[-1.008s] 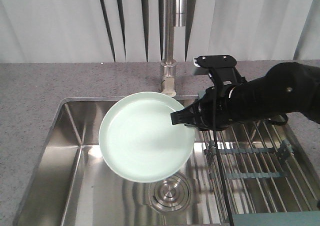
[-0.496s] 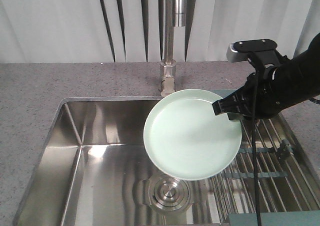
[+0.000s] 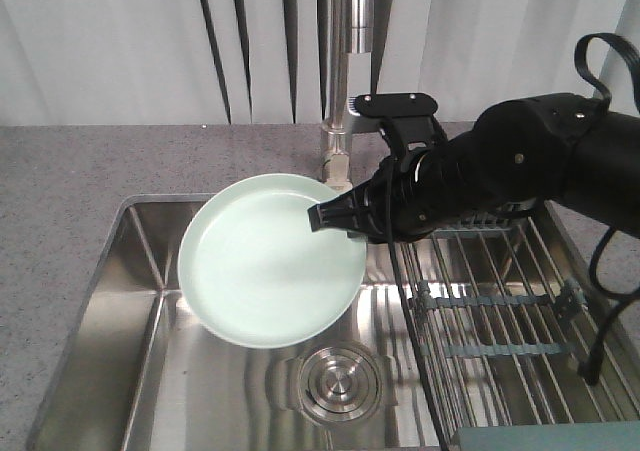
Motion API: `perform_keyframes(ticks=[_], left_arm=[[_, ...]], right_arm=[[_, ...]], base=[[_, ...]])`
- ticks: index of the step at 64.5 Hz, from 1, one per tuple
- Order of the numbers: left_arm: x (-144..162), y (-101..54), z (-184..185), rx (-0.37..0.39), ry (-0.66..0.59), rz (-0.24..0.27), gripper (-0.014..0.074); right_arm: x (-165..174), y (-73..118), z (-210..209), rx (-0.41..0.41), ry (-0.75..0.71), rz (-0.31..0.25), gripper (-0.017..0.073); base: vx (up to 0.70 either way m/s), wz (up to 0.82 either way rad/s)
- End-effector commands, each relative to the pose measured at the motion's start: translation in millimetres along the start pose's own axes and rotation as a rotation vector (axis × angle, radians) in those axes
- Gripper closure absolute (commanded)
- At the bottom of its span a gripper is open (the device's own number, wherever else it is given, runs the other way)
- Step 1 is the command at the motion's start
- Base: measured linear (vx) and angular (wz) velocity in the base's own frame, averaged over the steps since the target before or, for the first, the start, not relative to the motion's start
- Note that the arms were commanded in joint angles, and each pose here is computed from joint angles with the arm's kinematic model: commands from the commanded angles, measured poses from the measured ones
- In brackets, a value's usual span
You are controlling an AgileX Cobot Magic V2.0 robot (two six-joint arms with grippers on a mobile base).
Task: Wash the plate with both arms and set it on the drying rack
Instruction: 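Lower the plate onto the wire drying rack with the right gripper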
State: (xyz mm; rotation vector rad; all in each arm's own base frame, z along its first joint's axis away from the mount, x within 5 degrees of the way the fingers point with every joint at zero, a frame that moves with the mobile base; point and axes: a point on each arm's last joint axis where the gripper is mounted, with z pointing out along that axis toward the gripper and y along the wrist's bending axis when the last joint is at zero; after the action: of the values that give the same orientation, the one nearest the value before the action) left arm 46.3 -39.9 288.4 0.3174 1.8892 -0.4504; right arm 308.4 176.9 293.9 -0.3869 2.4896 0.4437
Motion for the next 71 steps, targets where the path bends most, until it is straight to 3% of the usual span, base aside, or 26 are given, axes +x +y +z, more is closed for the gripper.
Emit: perform_keyframes(ticks=[1, 8, 15, 27, 36, 45, 57, 71], left_arm=[[-12, -0.3, -2, -0.007, -0.072, -0.024, 0.06], [-12, -0.3, -2, -0.007, -0.072, -0.024, 0.06], [-12, -0.3, -2, -0.007, -0.072, -0.024, 0.06], [-12, -0.3, -2, -0.007, -0.072, -0.024, 0.06], [-12, -0.3, -2, -0.007, -0.072, -0.024, 0.06], [-12, -0.3, -2, -0.007, -0.072, -0.024, 0.06], [-12, -0.3, -2, -0.007, -0.072, -0.024, 0.06], [-12, -0.1, -2, -0.008, -0.075, -0.025, 0.06]], right_arm=[[-27, -25.4, -28, 0.06, -0.148, 0.024, 0.0561], [-25, -63.1, -51, 0.176, -0.114, 0.049, 0.0561], [-16, -90.3, -82, 0.324, -0.065, 0.022, 0.0561], [-6, -122.2, -127, 0.525, -0.053, 0.016, 0.0561], [-4, -144.8, -130, 0.609, -0.028, 0.024, 0.0561], [-5, -156.5, -106, 0.632, 0.059, -0.053, 0.0561], [-3, -170.7, -67, 0.603, 0.156, -0.056, 0.0561], [-3, -177.0, -39, 0.549, 0.184, -0.098, 0.0555]], base=[[0.0, 0.0], [0.0, 0.0], [0.0, 0.0], [0.0, 0.0], [0.0, 0.0], [0.0, 0.0], [0.0, 0.0], [0.0, 0.0]])
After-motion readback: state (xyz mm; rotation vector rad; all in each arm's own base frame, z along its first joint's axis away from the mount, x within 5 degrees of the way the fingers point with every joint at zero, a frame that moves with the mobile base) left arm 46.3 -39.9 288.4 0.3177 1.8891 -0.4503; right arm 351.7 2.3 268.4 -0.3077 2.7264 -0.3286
